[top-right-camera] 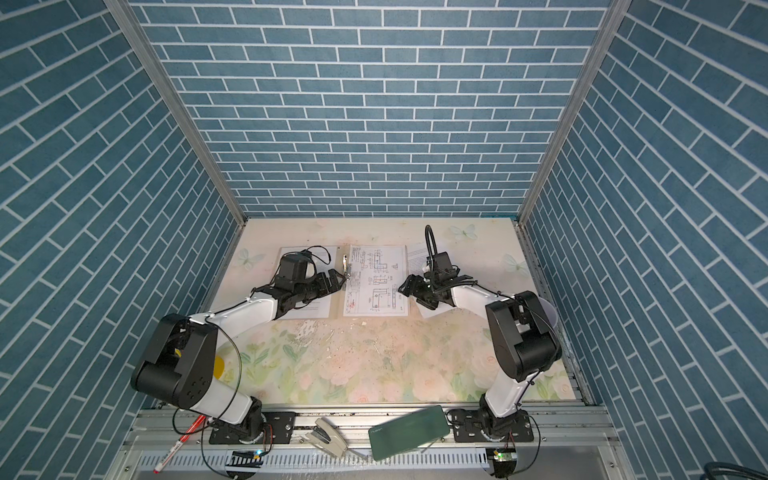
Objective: Put the files into the folder
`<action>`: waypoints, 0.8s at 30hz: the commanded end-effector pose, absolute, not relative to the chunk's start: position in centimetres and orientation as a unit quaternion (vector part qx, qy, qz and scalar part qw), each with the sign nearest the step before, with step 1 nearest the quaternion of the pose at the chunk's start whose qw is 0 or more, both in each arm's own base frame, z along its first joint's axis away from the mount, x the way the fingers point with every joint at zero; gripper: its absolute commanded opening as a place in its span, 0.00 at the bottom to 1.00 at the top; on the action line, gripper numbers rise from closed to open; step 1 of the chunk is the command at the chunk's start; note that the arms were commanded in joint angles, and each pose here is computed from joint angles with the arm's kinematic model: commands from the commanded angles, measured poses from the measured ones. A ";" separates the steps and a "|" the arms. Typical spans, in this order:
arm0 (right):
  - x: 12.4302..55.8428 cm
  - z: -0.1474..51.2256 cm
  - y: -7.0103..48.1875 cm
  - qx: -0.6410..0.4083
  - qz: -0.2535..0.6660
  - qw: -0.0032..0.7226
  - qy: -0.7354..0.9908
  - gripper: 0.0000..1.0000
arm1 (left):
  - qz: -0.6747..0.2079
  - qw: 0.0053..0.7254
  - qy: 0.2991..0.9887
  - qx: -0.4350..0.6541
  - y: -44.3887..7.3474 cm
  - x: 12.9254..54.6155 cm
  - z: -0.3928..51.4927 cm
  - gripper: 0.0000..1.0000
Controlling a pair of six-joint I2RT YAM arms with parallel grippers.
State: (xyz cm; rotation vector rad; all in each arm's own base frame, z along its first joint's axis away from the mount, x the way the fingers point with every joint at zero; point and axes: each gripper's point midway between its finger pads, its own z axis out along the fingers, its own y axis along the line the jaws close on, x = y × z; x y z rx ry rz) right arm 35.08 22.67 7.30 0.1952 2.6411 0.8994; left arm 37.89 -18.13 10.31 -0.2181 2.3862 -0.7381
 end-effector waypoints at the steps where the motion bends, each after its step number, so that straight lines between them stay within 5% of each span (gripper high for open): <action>1: 36.2 9.0 20.0 0.040 0.251 0.238 0.937 0.94 | -0.269 0.328 0.904 -0.058 -20.0 37.9 12.0 1.00; 15: 38.5 9.4 6.8 0.093 0.106 0.302 0.943 0.99 | -0.342 0.267 0.900 0.030 -34.3 35.6 11.9 1.00; 24: 40.5 7.6 3.5 0.116 0.124 0.283 0.944 0.98 | -0.365 0.210 0.904 0.069 -41.6 34.6 10.0 1.00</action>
